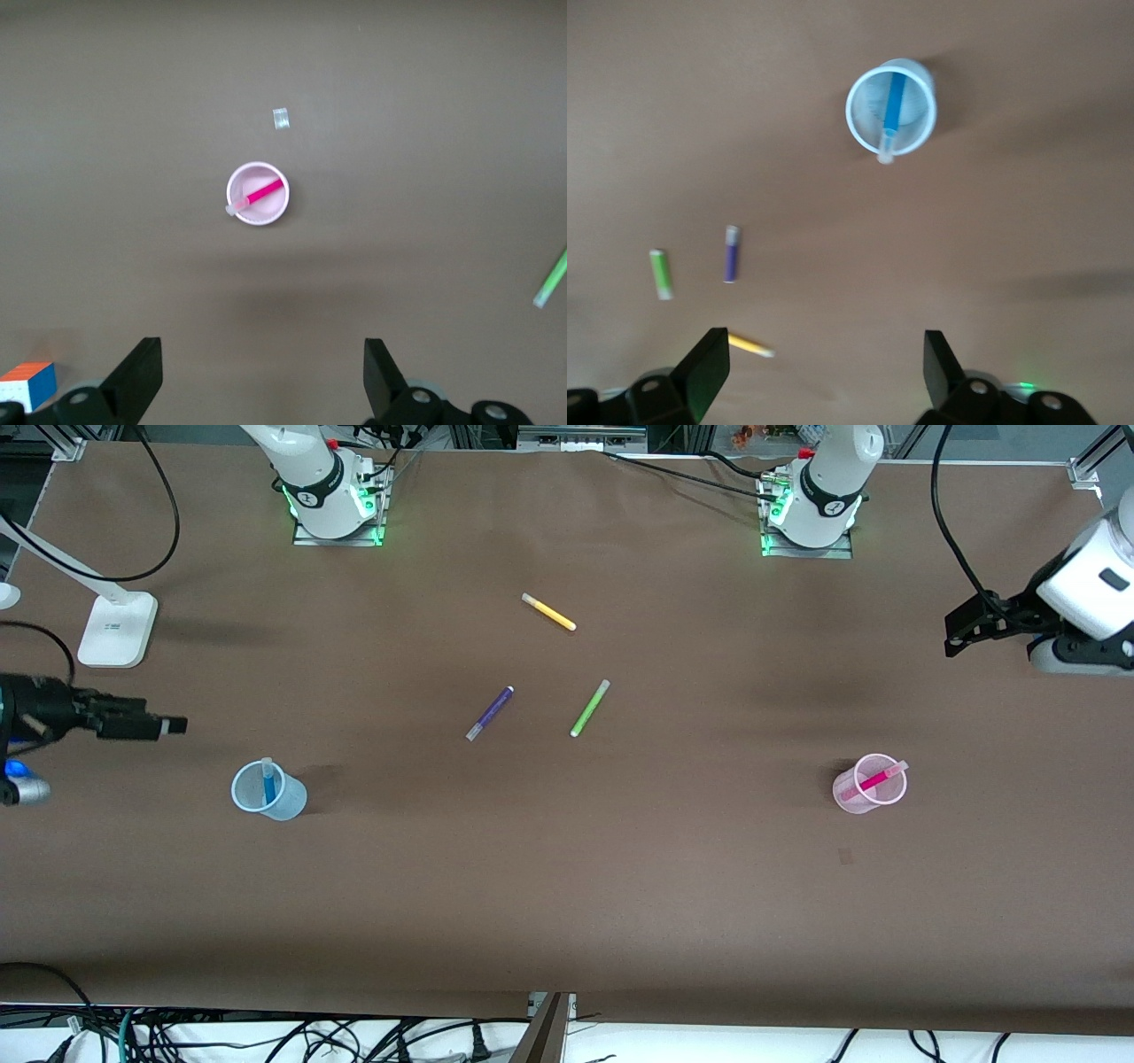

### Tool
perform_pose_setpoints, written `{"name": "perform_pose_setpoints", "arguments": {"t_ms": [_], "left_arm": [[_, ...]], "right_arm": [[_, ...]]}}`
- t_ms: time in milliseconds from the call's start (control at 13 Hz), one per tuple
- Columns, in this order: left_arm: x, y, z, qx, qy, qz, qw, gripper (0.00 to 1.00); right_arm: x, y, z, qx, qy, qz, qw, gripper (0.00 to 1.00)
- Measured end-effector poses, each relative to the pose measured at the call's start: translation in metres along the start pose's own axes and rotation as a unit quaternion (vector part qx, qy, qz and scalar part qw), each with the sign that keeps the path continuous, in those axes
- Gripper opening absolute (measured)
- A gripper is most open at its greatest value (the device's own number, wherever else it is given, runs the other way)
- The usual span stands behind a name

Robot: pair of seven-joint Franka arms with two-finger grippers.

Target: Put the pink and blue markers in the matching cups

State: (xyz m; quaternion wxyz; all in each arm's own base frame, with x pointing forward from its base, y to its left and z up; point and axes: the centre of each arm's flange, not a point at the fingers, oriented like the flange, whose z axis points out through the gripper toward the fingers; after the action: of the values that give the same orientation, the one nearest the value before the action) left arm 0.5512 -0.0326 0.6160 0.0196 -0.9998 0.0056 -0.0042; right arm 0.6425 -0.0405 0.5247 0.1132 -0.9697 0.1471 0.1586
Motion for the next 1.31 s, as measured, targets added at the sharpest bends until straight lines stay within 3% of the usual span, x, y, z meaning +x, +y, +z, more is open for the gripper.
{"name": "perform_pose_setpoints", "arguments": {"t_ms": [231,385,1308], "left_arm": [[-0.008,-0.009,0.004,-0.002,0.017,-0.016,1.0,1.0],[-0.013,-0.018,0.0,-0.011,0.022,-0.027,0.999,1.0],[-0.021,-0.02,-0.005,-0.012,0.017,-0.025,0.999,1.0]], "right_arm": [[-0.053,-0.039,-0.036,-0.072,0.045,-0.03,0.996,0.97],[-0.063,-0.05,-0.038,-0.099,0.056,-0.037,0.993,0.97],[-0.063,-0.056,-0.026,-0.11,0.041,-0.041,0.992,0.99]]}}
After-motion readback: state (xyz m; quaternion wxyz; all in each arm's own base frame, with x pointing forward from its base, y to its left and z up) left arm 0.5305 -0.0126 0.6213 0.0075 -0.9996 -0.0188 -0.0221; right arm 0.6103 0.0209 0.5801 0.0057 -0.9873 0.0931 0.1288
